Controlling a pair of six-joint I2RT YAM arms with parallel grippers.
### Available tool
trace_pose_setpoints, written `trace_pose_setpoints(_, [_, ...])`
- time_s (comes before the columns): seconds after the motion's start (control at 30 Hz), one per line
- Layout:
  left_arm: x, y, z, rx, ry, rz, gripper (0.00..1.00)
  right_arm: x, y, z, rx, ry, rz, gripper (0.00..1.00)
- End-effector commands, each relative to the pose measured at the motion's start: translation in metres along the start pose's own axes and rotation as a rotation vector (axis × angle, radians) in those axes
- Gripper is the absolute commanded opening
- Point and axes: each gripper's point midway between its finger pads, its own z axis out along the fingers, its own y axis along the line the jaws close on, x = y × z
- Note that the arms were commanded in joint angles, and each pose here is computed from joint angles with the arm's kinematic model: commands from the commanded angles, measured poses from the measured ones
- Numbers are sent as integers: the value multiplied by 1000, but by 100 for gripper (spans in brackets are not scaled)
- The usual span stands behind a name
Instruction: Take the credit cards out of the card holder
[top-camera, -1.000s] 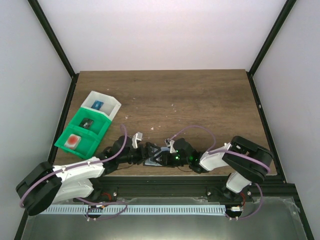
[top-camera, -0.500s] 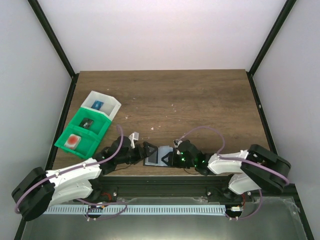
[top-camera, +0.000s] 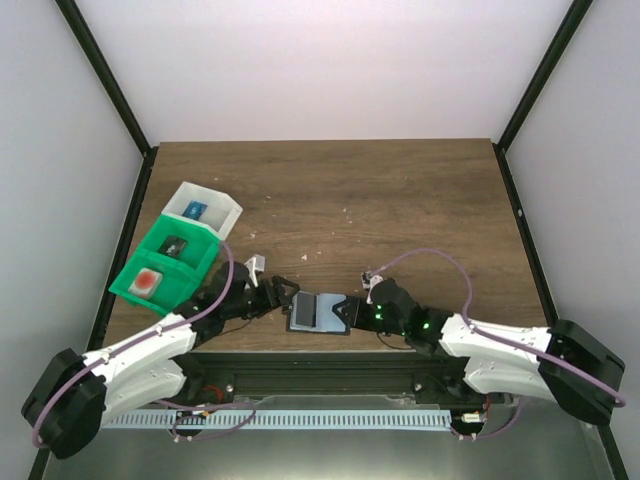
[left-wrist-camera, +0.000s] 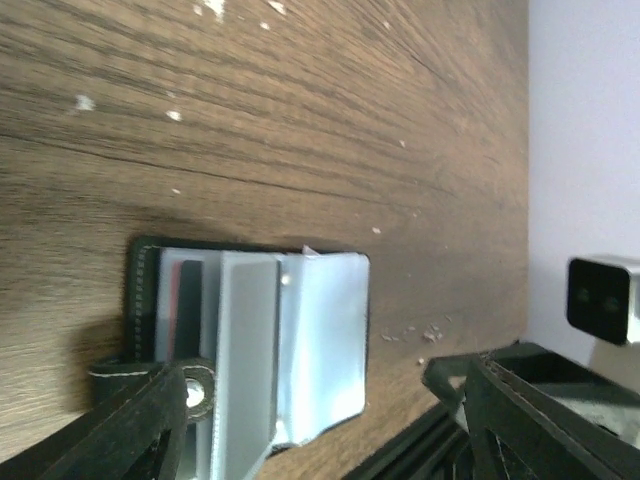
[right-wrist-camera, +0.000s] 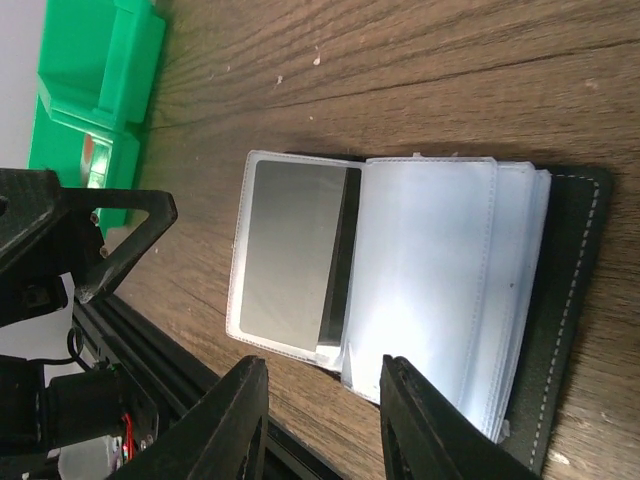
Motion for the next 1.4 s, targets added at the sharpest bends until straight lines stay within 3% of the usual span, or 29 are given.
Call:
trace_pose_setpoints(0.0, [9,-18,-1,103,64,48,79,-6,31,6,-76,19,-32,33])
trace_pose_setpoints(0.1, [13,-15,0,104,85,25,88,-3,45,18,-107,52,-47,31])
trace_pose_setpoints(0.3, [25,-14,4,170,131,-50,93,1,63,49,-138,117,-62,30])
trace_pose_setpoints(0.57, [31,-2,8,136,153,-93,98,17,34,75,-54,176,-24,29])
trace_pose_setpoints(0.97, [40,15,14,105,174,-205,99,25,8,80,26,183,-24,28])
trace_pose_setpoints(1.37, [14,-8,17,201,63,-177,100,29,-8,77,63,179,-40,29])
